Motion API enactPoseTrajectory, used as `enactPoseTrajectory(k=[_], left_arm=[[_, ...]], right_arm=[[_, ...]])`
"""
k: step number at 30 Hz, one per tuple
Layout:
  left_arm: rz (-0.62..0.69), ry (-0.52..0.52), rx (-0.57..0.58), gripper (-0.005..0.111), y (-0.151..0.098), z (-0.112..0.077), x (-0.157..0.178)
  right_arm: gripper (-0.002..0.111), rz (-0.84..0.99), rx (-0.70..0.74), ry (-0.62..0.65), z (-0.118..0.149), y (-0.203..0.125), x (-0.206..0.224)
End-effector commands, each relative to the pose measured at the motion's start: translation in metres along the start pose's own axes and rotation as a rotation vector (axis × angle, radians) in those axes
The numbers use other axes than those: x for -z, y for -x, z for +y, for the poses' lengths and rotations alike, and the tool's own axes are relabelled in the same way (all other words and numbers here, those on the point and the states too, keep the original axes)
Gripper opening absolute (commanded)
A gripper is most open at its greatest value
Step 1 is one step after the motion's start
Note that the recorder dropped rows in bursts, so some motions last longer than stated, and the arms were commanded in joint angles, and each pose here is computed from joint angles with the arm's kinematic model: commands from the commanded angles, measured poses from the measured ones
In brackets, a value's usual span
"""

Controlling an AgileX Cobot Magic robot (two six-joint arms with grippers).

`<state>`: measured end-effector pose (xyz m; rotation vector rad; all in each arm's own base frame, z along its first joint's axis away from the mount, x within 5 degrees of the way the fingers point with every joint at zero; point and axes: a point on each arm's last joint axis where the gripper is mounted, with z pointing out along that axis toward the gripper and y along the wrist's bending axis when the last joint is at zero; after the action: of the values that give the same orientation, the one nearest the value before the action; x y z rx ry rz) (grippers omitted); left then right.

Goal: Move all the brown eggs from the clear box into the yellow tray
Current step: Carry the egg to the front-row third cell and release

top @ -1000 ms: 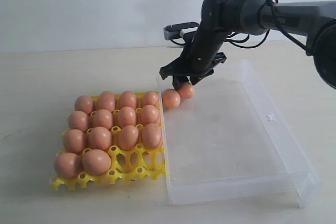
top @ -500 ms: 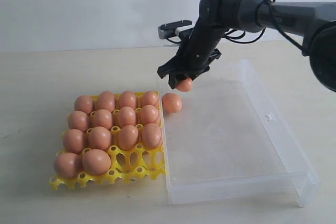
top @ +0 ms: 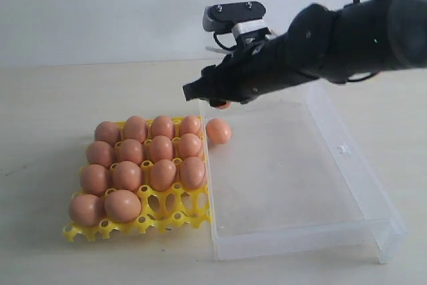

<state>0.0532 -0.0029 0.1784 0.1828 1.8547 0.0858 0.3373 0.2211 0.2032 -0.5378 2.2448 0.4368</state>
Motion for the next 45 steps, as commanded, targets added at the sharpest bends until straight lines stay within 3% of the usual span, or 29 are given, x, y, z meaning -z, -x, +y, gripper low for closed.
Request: enactPoseTrajectory(k=[1,4,9,13,22,36,38,45], left_arm=[[-0.017,0.001,0.001,0.0,0.002,0.0,0.001],[-0.017,0.001,0.001,0.0,0.002,0.0,0.001],[-0.017,0.001,0.001,0.0,0.002,0.0,0.001],[-0.017,0.001,0.001,0.0,0.002,0.0,0.001],[-0.017,0.001,0.001,0.0,0.002,0.0,0.001],[-0.017,0.001,0.001,0.0,0.002,0.0,0.001],[-0.017,0.001,0.001,0.0,0.002,0.0,0.001],[-0.017,0.001,0.001,0.0,0.002,0.0,0.001]], right_arm=[[0.0,-0.101,0.035,-0.037,0.024,-0.032,0.019],[0.0,-0.138,0.066,0.006,0.044,-0.05,0.025],[0.0,-0.273,-0.021,0.157,0.068,-0.073,0.03],[0.0,-0.323,-0.046,0.286,0.075,-0.085,0.029],[0.0,-0.288,-0.072,0.413,0.083,-0.108,0.007],[0.0,-0.205,-0.113,0.419,0.08,-0.133,-0.014],[0.004,-0.218,-0.116,0.428,0.081,-0.133,-0.014],[0.036,-0.231,-0.14,0.411,0.079,-0.131,-0.014]])
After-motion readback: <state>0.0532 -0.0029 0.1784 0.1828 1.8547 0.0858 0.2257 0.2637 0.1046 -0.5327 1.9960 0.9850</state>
